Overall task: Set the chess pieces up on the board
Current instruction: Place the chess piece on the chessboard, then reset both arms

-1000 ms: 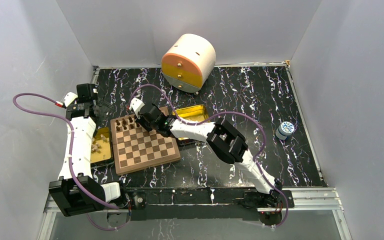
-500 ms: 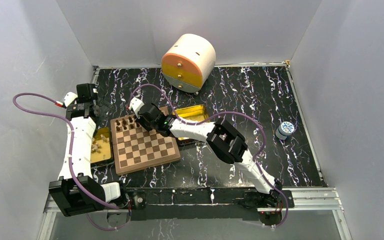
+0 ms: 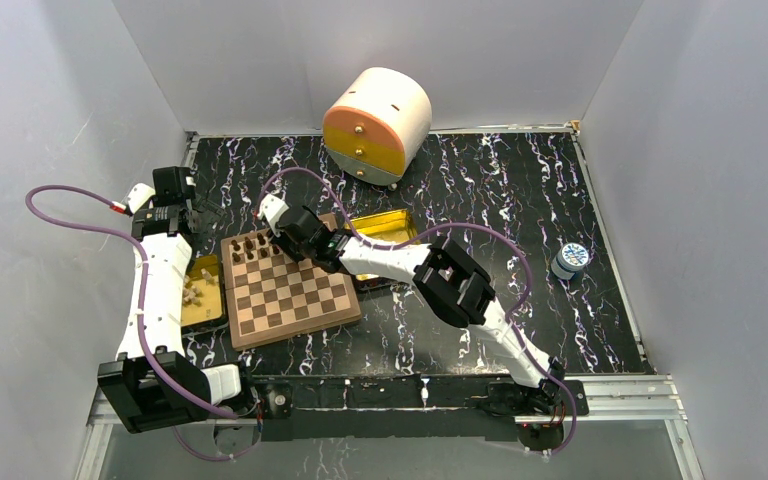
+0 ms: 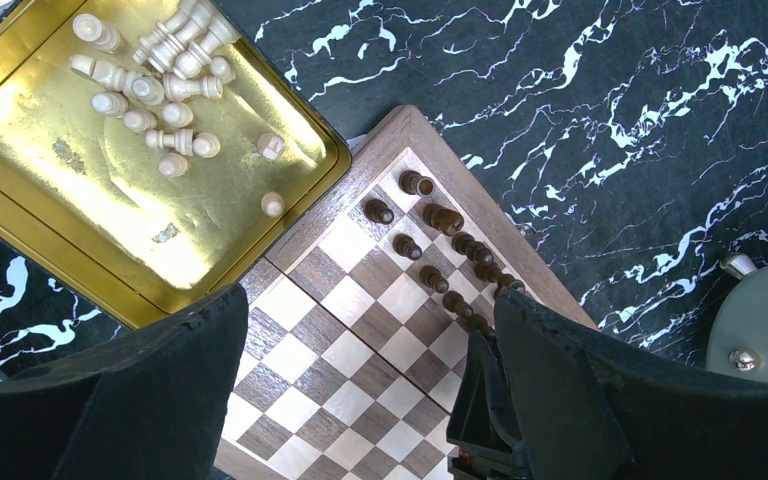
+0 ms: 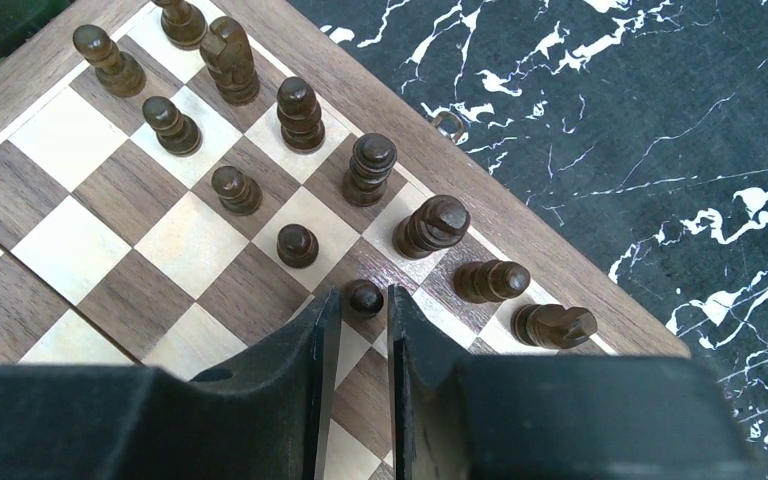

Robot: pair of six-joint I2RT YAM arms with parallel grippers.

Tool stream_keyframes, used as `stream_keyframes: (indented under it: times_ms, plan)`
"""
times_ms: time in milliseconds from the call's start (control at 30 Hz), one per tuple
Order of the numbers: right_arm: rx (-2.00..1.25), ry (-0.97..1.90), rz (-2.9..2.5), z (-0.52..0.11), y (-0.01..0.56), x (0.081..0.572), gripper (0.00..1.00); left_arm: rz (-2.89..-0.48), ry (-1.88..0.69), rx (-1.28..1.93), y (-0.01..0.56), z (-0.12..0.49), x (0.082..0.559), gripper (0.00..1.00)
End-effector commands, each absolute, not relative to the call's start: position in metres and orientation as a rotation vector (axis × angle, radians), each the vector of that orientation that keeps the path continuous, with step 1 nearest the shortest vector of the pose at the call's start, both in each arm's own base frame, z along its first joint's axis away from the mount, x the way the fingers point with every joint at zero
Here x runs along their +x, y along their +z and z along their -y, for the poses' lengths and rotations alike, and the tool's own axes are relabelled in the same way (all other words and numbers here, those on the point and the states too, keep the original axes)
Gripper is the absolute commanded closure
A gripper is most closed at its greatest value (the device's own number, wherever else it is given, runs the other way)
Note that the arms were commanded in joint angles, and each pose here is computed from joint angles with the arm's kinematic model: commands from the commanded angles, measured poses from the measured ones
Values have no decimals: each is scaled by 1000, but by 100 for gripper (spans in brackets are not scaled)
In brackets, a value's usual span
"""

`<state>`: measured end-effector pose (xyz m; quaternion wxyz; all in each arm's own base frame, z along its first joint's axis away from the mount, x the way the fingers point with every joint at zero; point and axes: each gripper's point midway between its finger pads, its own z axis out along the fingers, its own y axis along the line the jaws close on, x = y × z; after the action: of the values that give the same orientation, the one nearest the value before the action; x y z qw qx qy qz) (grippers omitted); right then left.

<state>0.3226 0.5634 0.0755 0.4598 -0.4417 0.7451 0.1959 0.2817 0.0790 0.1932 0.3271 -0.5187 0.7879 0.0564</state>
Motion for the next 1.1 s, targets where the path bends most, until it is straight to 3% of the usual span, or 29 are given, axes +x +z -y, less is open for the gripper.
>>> stream_keyframes:
  times_ms: [0,433,667,800,867,900,1000,1067]
  plan:
    - [-1035,517,-1770,-577,108,330,68,-2032,165,-1352,203,-84,281,10]
    - [-977,602,-1741,-561,184,314,65,-2094,73,-1209,216,-70,298,11]
    - [-860,660,-1830,-508,217,289,62,-2178,49,-789,245,-36,321,11]
    - [-771,689,-1904,-462,224,273,57,-2189,-108,-501,259,9,323,11]
    - [-717,715,-1925,-441,236,261,49,-2170,-224,-368,266,37,322,11]
    - [-701,736,-1935,-431,238,254,40,-2158,-279,-309,267,51,321,10]
    - [-658,779,-1964,-400,246,231,3,-2134,-402,-223,266,82,314,9]
    - [-617,795,-1993,-378,246,218,1,-2127,-453,-193,262,92,308,9]
